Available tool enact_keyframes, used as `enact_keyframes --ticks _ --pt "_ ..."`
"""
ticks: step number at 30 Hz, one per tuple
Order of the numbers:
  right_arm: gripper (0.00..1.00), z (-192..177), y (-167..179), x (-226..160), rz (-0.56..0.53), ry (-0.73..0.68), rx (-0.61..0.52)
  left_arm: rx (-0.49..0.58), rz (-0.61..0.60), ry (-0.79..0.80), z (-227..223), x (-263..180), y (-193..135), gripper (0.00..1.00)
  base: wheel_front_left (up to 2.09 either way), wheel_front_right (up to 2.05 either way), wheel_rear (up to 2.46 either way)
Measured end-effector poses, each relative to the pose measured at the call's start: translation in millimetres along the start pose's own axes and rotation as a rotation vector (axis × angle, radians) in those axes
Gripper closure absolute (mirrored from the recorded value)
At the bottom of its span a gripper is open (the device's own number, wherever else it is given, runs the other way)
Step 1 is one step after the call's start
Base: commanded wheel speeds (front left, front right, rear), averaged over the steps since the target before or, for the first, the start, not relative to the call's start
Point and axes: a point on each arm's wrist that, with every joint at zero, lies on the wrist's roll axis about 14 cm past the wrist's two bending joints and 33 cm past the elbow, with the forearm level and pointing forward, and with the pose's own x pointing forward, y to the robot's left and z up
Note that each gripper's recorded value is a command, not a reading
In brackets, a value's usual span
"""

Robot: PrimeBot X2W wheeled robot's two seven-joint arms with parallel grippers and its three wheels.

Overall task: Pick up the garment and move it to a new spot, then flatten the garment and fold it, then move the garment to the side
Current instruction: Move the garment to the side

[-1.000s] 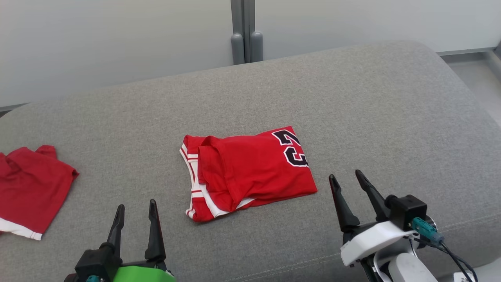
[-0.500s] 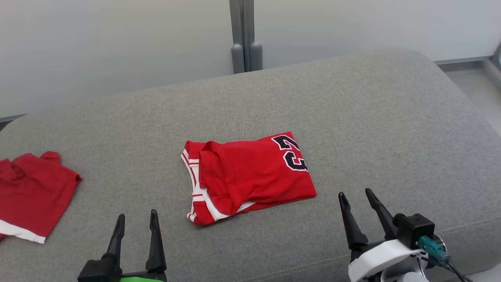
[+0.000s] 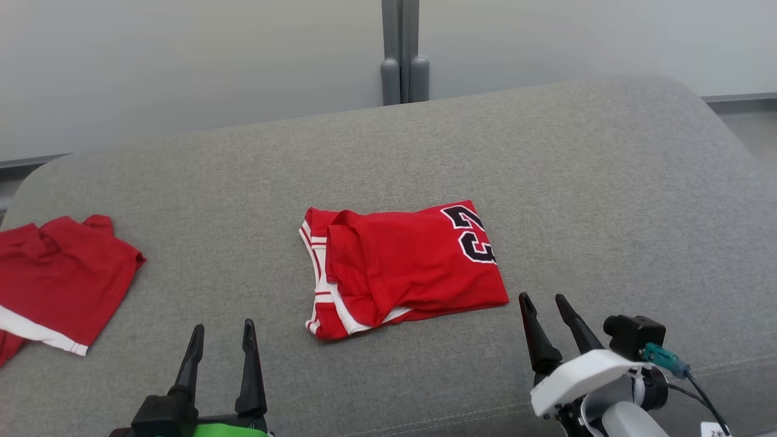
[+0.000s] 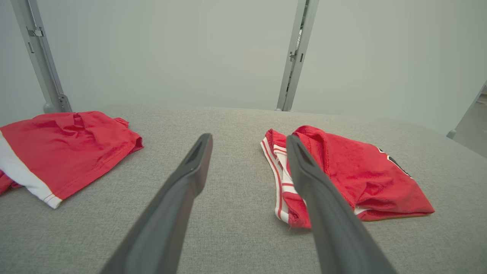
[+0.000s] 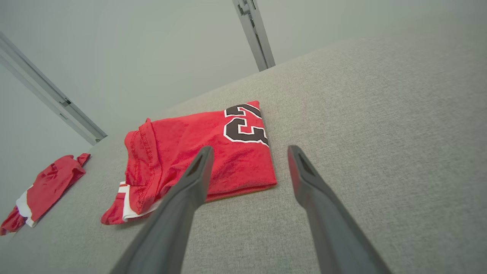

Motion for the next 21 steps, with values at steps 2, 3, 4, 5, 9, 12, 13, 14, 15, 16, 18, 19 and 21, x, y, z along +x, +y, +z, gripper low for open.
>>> enact_keyframes --ticks 2,3,4,5,9,12,13,14,15,16,18,19,21 --pt "0.00 -5.6 -0.4 10.0 -0.009 0.022 0.066 0.002 0.003 -0.003 0.7 0.3 1.3 0.00 0.00 0.00 0.00" --pt "0.00 -8.7 0.1 16.1 -0.013 0.035 0.100 0.004 0.004 -0.004 1.2 0.5 2.2 0.00 0.00 0.00 0.00" --pt "0.00 -10.9 1.6 22.0 -0.009 0.048 0.120 0.005 0.006 -0.005 1.4 0.3 3.2 0.00 0.00 0.00 0.00" --pt "0.00 -11.6 1.9 28.6 -0.009 0.056 0.138 0.006 0.012 -0.005 1.5 -0.1 5.0 0.00 0.00 0.00 0.00" --pt "0.00 -10.7 -8.1 56.2 -0.029 0.086 0.175 0.007 0.017 -0.013 3.6 6.0 8.0 0.00 0.00 0.00 0.00" --pt "0.00 -14.1 -14.5 76.0 -0.035 0.127 0.175 0.009 0.024 -0.006 1.2 11.0 11.5 0.00 0.00 0.00 0.00" --pt "0.00 -16.3 -16.3 81.6 -0.036 0.143 0.173 0.009 0.030 -0.002 -0.2 11.9 13.9 0.00 0.00 0.00 0.00" --pt "0.00 -18.6 -18.6 86.3 -0.042 0.156 0.181 0.010 0.037 0.009 -3.5 11.8 16.5 0.00 0.00 0.00 0.00" --pt "0.00 -21.5 -19.5 90.8 -0.045 0.169 0.186 0.011 0.047 0.022 -7.5 10.9 19.8 0.00 0.00 0.00 0.00" --pt "0.00 -24.4 -20.2 95.3 -0.045 0.184 0.183 0.012 0.058 0.032 -10.4 9.8 23.0 0.00 0.00 0.00 0.00" --pt "0.00 -29.8 -23.5 103.4 -0.051 0.206 0.185 0.013 0.077 0.041 -13.2 10.0 29.0 0.00 0.00 0.00 0.00" --pt "0.00 -33.3 -25.7 106.8 -0.055 0.219 0.181 0.014 0.083 0.045 -14.3 10.5 31.3 0.00 0.00 0.00 0.00" --pt "0.00 -43.5 -29.6 110.8 -0.064 0.253 0.178 0.013 0.094 0.057 -18.0 10.6 34.6 0.00 0.00 0.00 0.00"
